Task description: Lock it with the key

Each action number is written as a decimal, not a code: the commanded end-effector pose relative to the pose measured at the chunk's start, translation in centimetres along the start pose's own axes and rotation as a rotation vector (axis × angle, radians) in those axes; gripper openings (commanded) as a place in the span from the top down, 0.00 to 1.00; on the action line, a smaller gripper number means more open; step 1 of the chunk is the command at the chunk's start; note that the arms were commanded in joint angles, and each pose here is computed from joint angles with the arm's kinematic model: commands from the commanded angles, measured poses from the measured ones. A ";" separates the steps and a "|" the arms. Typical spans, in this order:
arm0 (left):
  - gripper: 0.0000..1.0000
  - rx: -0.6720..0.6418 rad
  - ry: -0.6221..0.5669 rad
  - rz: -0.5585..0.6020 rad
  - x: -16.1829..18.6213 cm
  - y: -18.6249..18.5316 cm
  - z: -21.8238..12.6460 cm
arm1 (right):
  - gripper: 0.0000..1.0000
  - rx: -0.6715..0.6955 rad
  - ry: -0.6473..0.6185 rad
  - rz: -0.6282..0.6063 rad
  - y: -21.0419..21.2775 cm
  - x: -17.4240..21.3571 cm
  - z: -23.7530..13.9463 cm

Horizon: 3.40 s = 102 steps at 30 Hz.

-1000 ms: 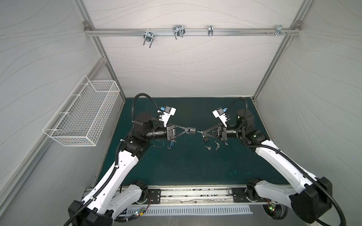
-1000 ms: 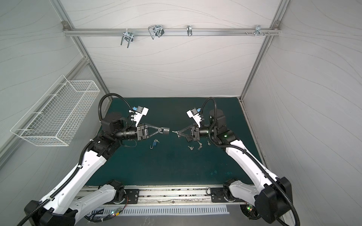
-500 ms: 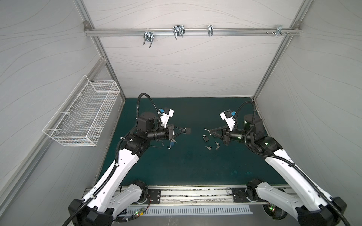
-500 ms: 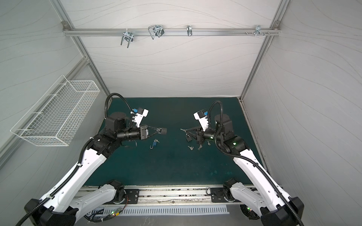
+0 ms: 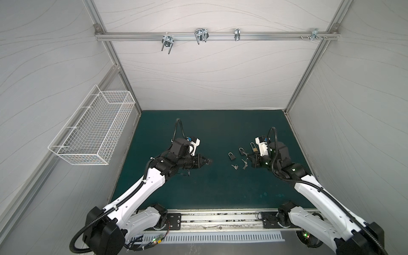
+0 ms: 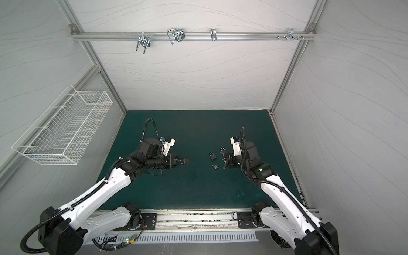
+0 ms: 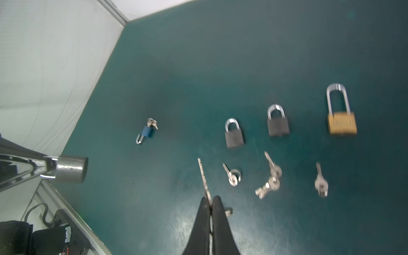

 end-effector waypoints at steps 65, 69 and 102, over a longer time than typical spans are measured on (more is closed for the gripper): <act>1.00 -0.069 -0.100 -0.052 -0.2 2.6 -0.6 | 0.98 0.120 0.620 -0.164 4.0 5.4 14.9; 1.00 -0.048 -0.106 -0.056 -0.4 2.3 -0.7 | 0.83 0.144 0.610 -0.173 3.9 4.9 14.7; 1.00 0.542 0.018 0.161 -1.0 -7.4 -3.5 | 0.01 -0.456 -0.296 -1.098 14.4 -3.2 -5.5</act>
Point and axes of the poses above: each gripper's point midway between its finger pads, its own z axis out along the fingers, its own y axis along the line the jaws close on, x = y × z, the point moved 6 cm from there along -z, back along the fingers, and after that the axes turned 6 degrees about -z, right-handed, at the moved point
